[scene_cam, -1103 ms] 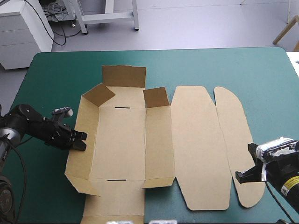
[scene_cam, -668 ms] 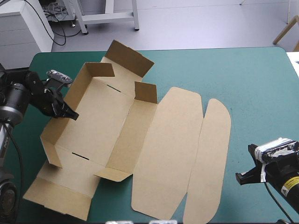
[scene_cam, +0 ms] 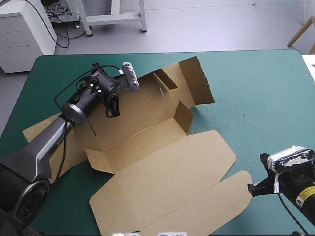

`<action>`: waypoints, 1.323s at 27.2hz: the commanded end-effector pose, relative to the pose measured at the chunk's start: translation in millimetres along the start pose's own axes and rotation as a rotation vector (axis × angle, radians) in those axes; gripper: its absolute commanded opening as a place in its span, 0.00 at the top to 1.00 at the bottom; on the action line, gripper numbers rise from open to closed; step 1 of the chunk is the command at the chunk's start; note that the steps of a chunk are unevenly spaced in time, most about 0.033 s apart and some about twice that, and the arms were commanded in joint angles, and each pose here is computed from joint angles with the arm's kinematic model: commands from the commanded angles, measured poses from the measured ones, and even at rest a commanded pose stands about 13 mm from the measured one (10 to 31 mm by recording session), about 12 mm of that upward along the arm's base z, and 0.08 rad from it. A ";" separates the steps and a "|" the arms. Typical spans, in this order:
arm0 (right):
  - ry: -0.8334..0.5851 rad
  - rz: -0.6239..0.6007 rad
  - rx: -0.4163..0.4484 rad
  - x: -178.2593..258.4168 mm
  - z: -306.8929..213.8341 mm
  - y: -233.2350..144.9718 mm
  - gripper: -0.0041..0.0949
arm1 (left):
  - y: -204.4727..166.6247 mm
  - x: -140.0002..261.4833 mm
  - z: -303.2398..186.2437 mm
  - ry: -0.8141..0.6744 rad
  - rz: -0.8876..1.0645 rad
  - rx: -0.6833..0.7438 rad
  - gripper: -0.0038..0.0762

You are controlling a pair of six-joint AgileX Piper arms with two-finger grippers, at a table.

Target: Fold the box

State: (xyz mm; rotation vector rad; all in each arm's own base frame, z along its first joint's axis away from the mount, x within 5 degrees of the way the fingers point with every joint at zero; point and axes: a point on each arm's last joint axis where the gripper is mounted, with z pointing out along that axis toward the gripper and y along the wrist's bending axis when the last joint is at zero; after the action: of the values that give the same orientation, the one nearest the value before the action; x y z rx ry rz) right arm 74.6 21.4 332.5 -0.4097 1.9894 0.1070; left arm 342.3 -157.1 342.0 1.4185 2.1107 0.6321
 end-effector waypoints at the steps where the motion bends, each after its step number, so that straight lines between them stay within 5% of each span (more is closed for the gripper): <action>1: -0.081 -0.023 0.018 -12.9 -3.7 -2.3 0.98 | -4.4 -26.2 -37.5 -0.131 0.092 -0.121 0.96; 9: -0.081 -0.023 0.018 -12.9 -3.7 -2.3 0.98 | -45.7 -75.7 -80.9 -0.274 0.248 -0.301 0.96; 28: -0.081 -0.023 0.018 -12.9 -3.7 -2.3 0.98 | -108.0 -87.8 -80.2 -0.360 0.343 -0.661 0.96; 36: -0.081 -0.020 0.015 -12.9 -3.7 -2.0 0.98 | -124.0 -77.2 -65.3 -0.377 0.318 -0.685 0.96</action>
State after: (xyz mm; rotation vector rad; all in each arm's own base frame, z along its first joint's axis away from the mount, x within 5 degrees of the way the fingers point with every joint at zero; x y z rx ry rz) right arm 74.6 20.9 332.2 -0.4167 1.9912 0.0955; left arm 244.5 -285.8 296.6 1.4652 1.2750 0.9756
